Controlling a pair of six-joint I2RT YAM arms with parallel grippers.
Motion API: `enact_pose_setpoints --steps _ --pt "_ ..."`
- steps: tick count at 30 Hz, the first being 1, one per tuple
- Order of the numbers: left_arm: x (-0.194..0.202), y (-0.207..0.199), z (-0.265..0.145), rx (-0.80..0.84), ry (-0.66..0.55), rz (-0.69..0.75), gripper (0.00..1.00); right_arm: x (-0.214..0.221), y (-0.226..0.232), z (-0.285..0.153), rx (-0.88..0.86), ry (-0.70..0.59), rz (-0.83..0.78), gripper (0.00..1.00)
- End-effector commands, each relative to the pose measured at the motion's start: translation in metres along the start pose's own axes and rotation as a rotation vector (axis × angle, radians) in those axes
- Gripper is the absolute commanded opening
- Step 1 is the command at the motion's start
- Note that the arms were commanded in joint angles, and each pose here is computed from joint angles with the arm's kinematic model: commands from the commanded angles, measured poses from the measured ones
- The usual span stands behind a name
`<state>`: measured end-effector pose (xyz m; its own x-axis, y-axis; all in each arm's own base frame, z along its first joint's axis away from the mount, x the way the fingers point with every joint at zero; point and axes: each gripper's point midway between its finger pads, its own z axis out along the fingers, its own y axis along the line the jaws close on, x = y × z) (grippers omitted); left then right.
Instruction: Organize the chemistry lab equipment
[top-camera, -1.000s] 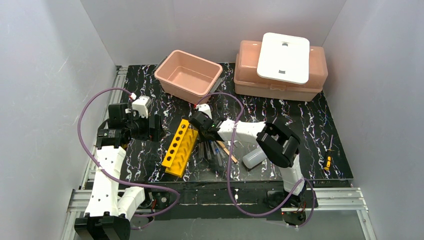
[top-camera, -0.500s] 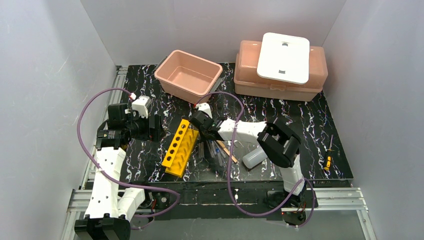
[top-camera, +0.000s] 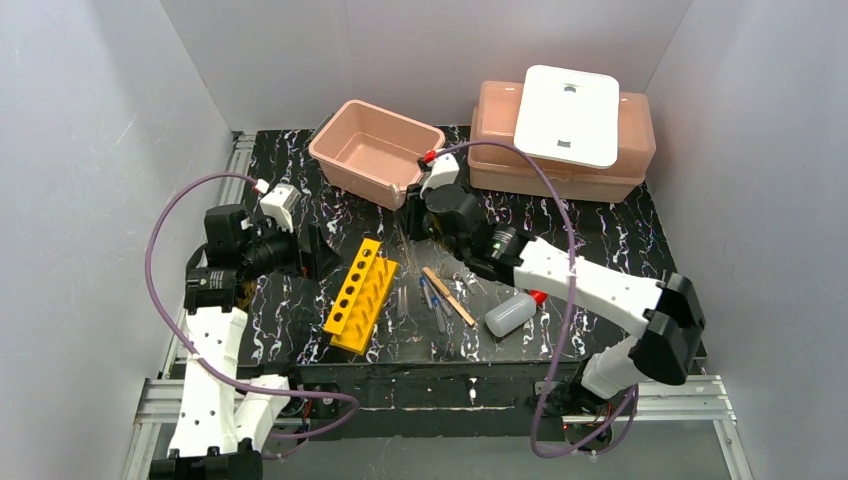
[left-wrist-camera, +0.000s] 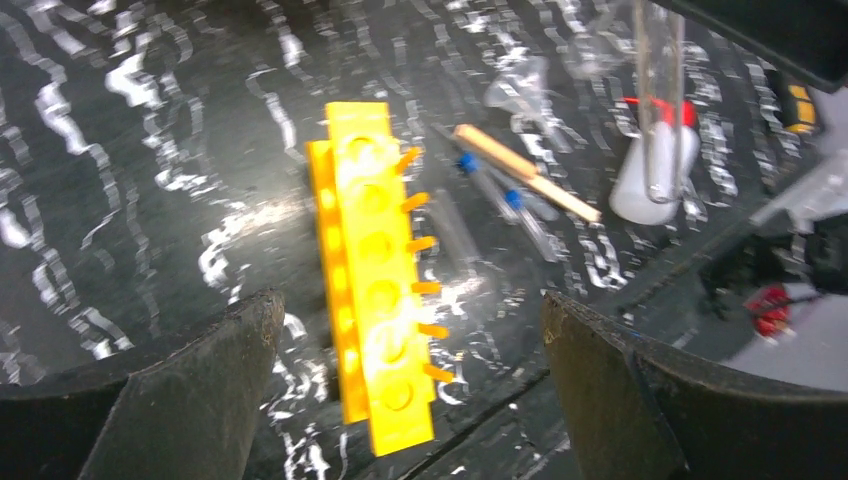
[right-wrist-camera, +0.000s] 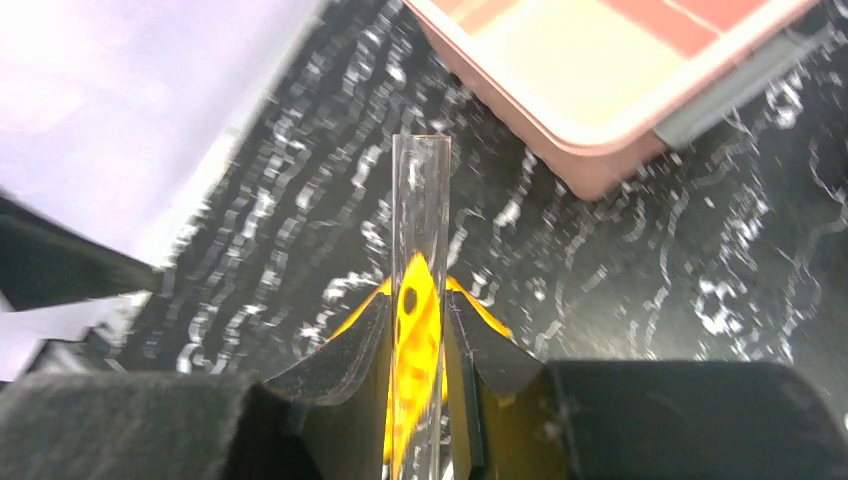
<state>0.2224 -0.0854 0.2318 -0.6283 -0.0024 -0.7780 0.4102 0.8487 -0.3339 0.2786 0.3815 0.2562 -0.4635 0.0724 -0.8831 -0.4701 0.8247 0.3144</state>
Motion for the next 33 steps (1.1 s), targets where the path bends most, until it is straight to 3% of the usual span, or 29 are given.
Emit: enact_pose_setpoints --steps 1,10,14,25,28,33 --pt "-0.019 -0.065 -0.026 0.307 -0.078 0.068 1.0 -0.057 0.051 -0.031 -0.215 -0.196 0.002 0.01" --pt "-0.063 -0.136 -0.077 0.614 -0.31 0.128 0.99 -0.113 0.14 -0.102 -0.478 -0.383 -0.004 0.01" --pt "-0.071 -0.143 -0.085 0.642 -0.334 0.143 1.0 -0.127 0.152 -0.126 -0.55 -0.447 0.024 0.05" --pt "-0.064 -0.149 -0.092 0.659 -0.375 0.144 0.99 -0.16 0.177 -0.153 -0.642 -0.562 0.086 0.01" --pt "-0.071 -0.147 -0.089 0.648 -0.4 0.128 0.9 -0.162 0.187 -0.16 -0.707 -0.59 0.082 0.01" --pt "-0.075 -0.148 -0.091 0.645 -0.418 0.167 0.85 -0.162 0.191 -0.165 -0.738 -0.597 0.076 0.01"
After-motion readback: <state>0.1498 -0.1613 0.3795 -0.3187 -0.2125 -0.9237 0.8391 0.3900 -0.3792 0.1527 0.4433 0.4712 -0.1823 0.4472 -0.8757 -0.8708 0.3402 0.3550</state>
